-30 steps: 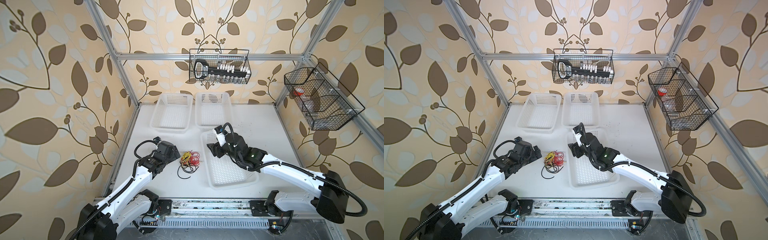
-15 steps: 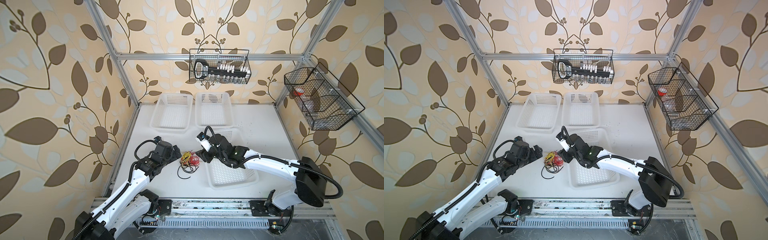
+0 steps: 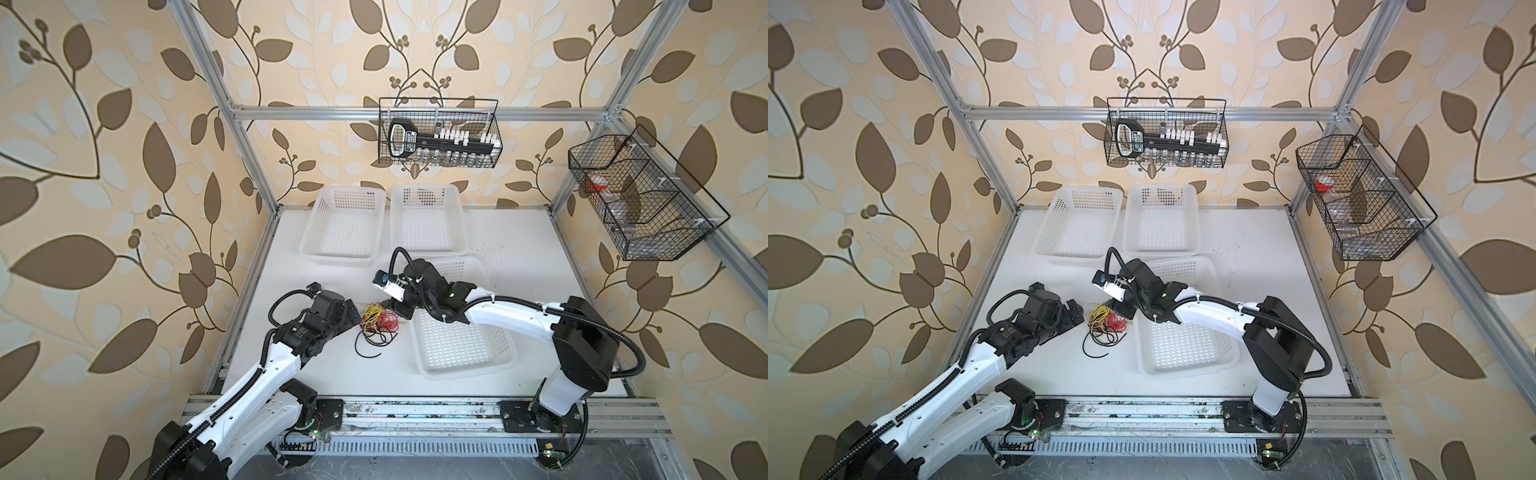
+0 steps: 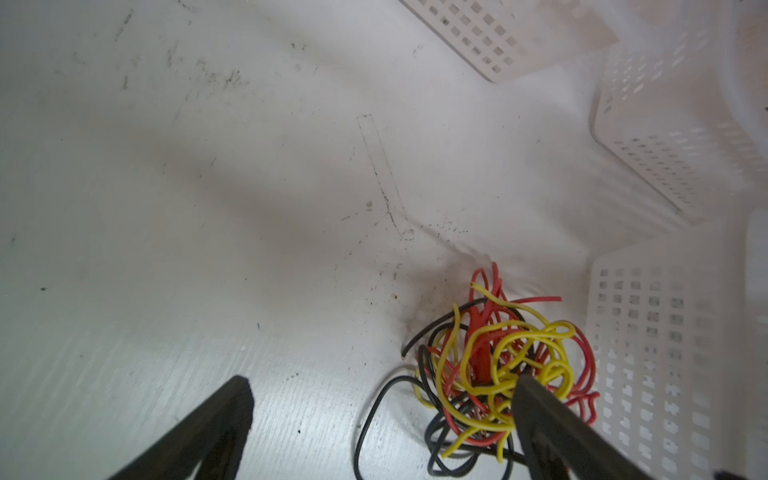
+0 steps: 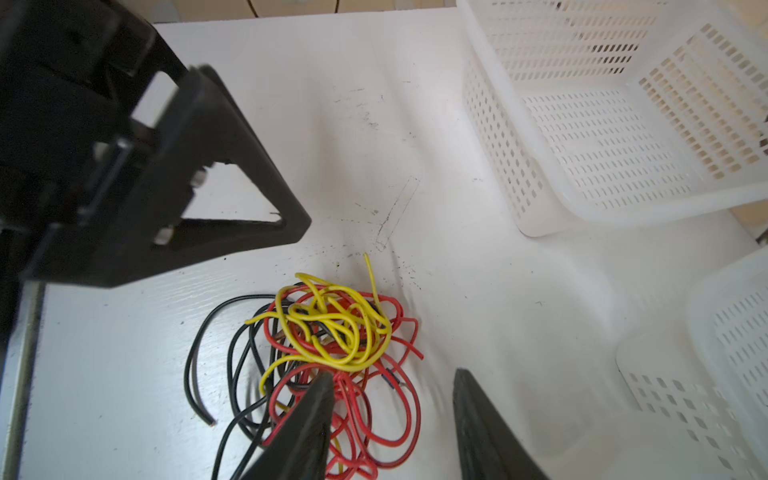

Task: Untangle the cables
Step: 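Lower the right gripper onto the yellow wire while the left gripper hovers nearby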

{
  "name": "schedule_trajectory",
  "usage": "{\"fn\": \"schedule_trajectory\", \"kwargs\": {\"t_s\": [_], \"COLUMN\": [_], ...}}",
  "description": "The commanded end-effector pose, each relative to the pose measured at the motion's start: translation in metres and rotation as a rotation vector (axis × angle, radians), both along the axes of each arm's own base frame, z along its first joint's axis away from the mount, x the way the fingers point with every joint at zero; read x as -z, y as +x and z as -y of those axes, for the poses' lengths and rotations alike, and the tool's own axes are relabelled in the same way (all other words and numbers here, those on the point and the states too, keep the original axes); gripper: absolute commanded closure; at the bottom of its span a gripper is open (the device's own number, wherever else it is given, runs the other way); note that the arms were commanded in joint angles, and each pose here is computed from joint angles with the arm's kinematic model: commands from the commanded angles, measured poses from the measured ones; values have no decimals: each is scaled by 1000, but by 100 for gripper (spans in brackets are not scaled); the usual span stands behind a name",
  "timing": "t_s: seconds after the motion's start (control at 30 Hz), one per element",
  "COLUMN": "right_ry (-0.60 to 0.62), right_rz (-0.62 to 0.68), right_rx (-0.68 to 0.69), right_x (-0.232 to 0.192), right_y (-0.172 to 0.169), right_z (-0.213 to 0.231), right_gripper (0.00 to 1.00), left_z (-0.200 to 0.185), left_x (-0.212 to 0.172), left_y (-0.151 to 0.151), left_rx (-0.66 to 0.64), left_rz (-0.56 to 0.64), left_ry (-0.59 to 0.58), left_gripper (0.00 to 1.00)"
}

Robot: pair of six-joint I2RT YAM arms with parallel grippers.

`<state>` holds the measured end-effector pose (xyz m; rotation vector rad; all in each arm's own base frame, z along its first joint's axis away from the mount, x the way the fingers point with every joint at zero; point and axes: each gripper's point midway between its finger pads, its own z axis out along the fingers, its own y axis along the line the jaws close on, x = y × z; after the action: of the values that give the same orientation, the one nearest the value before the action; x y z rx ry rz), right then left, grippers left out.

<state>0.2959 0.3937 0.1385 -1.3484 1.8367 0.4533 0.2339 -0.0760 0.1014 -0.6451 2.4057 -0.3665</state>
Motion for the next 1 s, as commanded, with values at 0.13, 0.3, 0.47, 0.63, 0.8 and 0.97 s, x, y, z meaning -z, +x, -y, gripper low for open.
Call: {"fn": "schedule_trajectory", "kwargs": {"t_s": [0.13,0.3,0.47,0.63,0.8,0.97], "right_ry": [-2,-23,-35,-53,-65,-72], "right_rz": [-12,-8,14,2,-11,-22], "right_rx": [-87,-88,-93,-118,-141,-161], "right_x": [11,19,24,31,38,43], "right_y": [5,12,18,19,17,14], "right_z": [-18,-23,-26,-29,-31,-32], "right_gripper": [54,54,56,58,59,60], "left_z": [-11,-13,-14,-16,-16,-17], "left_x": [-7,-6,-5,-5,-4,-3], "left_y": [1,1,2,3,3,3], "left_rx": [-47,-50,-51,-54,-57,-61], "left_rz": [44,48,51,50,48,48], "left_ry": [36,47,57,65,68,73], "left_gripper": [1,1,1,1,1,1]}}
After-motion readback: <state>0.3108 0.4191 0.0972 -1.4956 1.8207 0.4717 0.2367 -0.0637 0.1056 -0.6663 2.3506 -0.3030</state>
